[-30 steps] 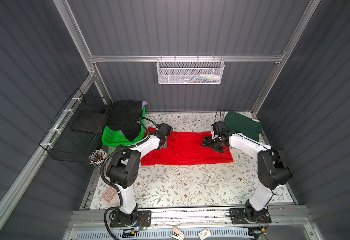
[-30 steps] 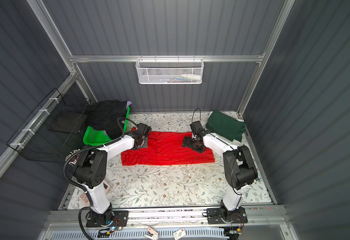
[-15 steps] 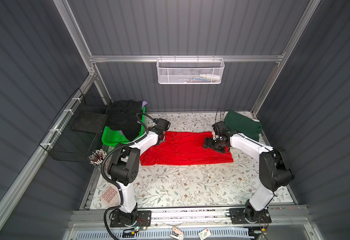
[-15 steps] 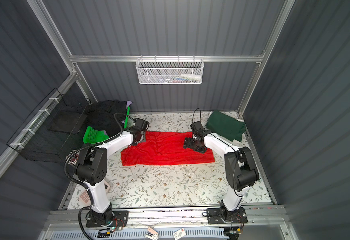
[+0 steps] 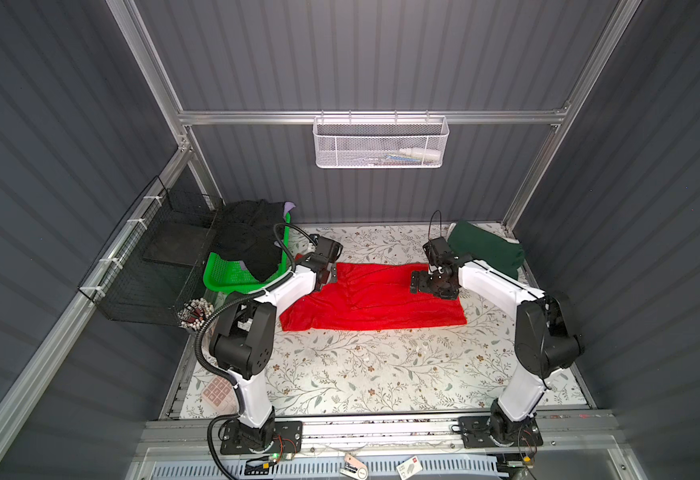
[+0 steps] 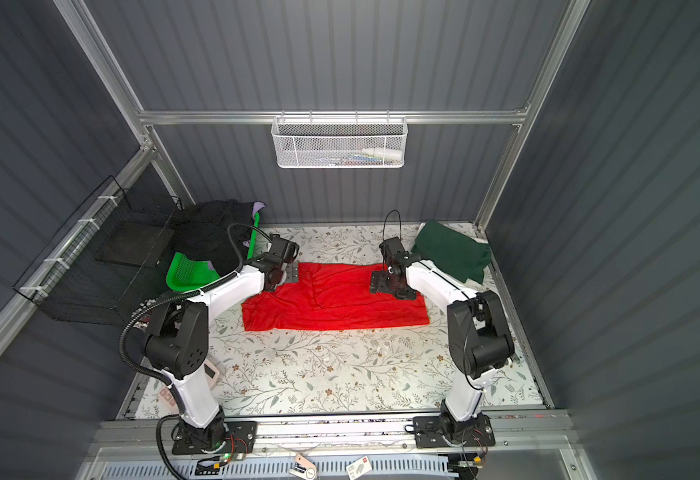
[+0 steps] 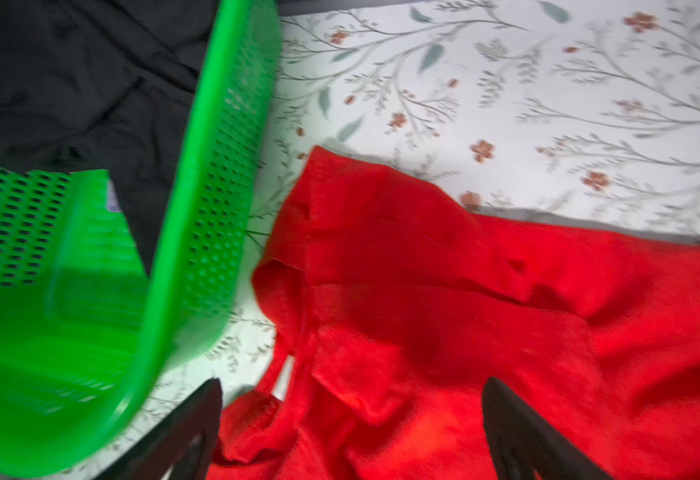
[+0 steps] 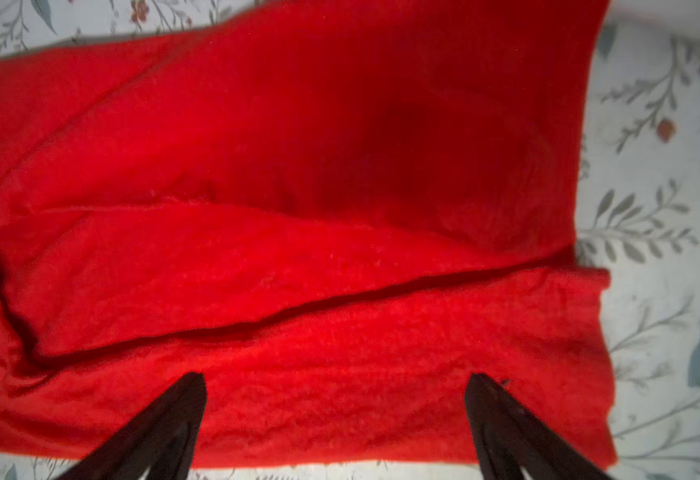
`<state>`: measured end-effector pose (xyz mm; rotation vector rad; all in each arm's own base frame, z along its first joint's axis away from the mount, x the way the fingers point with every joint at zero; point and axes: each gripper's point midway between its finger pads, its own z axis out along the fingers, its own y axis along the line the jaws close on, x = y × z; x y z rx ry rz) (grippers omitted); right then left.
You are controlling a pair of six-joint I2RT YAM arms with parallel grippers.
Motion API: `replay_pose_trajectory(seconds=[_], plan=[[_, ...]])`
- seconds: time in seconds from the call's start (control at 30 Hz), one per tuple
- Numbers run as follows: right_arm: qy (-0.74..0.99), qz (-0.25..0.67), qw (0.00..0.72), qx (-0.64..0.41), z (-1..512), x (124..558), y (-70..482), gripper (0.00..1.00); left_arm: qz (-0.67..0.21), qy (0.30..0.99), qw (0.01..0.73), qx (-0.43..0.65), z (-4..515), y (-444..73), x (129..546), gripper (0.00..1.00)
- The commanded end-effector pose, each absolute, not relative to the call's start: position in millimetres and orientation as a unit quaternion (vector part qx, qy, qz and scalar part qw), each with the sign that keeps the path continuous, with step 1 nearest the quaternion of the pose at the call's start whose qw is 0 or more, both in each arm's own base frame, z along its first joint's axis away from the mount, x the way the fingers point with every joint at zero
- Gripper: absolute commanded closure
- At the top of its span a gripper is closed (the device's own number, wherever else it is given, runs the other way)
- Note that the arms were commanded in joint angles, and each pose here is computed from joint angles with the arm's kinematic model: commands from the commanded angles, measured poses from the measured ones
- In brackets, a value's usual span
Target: Fold and stack the t-shirts
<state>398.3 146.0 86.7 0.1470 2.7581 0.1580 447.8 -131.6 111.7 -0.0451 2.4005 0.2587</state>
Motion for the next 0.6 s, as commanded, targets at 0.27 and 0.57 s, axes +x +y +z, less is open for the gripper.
replay_pose_trajectory(seconds=[0.27,0.57], plan=[[0.99,-0.009,0.14,0.032,40.1,422.4,138.7,0.01,0.039,0.951,0.307,-0.016,61.5,-148.8,424.9,0.0],[0.993,0.035,0.106,0.037,24.5,405.2,151.2,0.01,0.014,0.958,0.285,-0.026,32.6,-145.8,434.8,0.0]])
